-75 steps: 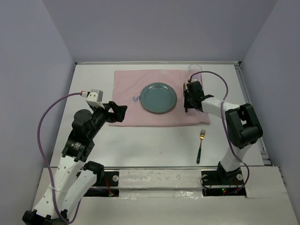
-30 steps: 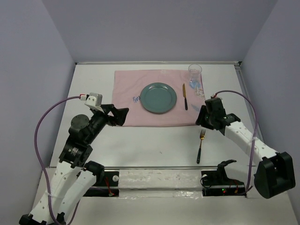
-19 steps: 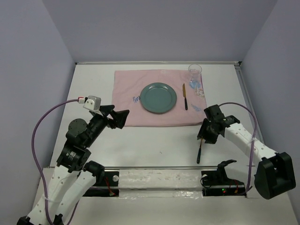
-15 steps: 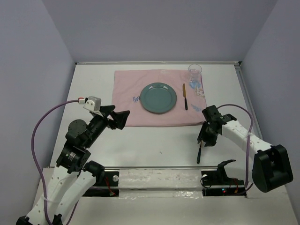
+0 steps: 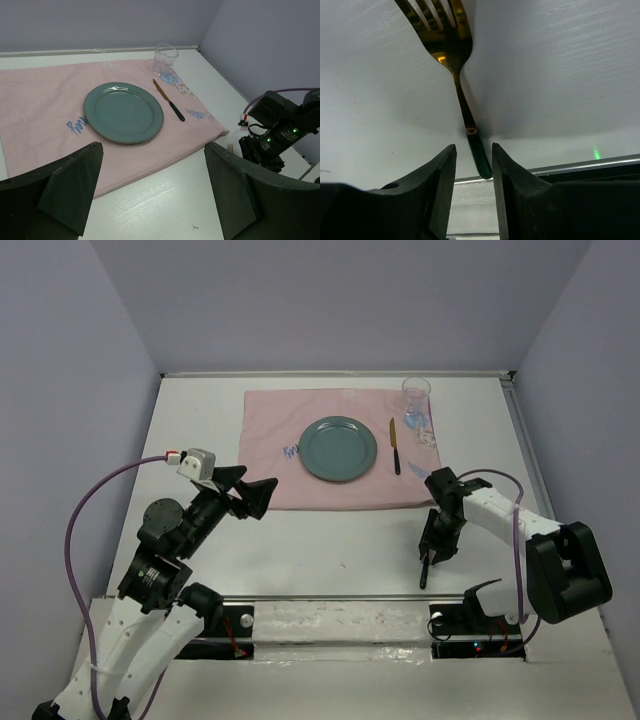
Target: Set the dinner table for one person
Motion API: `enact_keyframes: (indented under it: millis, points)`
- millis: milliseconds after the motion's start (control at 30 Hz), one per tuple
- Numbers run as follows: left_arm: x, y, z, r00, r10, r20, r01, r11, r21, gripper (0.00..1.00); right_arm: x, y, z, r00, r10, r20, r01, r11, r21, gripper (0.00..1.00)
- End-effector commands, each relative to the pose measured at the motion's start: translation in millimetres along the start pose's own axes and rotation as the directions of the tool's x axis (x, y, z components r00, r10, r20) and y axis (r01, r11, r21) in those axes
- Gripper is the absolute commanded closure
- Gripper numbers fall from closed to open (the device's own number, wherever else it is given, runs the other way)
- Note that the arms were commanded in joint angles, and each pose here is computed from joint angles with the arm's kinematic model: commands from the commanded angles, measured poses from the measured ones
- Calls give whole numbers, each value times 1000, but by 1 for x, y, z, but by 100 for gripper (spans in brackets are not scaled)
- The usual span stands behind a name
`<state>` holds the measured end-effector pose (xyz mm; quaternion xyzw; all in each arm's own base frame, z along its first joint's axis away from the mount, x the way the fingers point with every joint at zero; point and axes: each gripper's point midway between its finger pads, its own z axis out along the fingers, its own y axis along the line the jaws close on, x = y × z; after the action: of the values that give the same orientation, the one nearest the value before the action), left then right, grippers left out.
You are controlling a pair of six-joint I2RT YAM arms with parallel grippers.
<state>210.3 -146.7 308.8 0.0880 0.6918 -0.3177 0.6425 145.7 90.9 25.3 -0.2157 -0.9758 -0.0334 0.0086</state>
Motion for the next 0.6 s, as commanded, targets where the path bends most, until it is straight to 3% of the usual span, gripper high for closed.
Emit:
enact_keyframes:
  millis: [0,167,300,433,567]
  points:
    - [-26,-9,-3,997,22,74,-23,999,24,6,9,7,2,998,-12,-54,10,999,-38,62]
    - [-24,-8,-2,998,21,67,-22,1000,21,6,5,12,9,998,-18,-57,16,999,-45,77]
    - [-24,-8,-2,997,21,67,-22,1000,19,6,2,15,11,998,-22,-52,20,998,-54,83]
    - [-25,-9,-2,997,23,68,-24,999,22,7,1,14,8,999,-17,-38,15,998,-55,98]
    - [-26,-9,-3,997,23,74,-25,999,24,6,0,15,0,1000,-22,-18,20,998,-65,100]
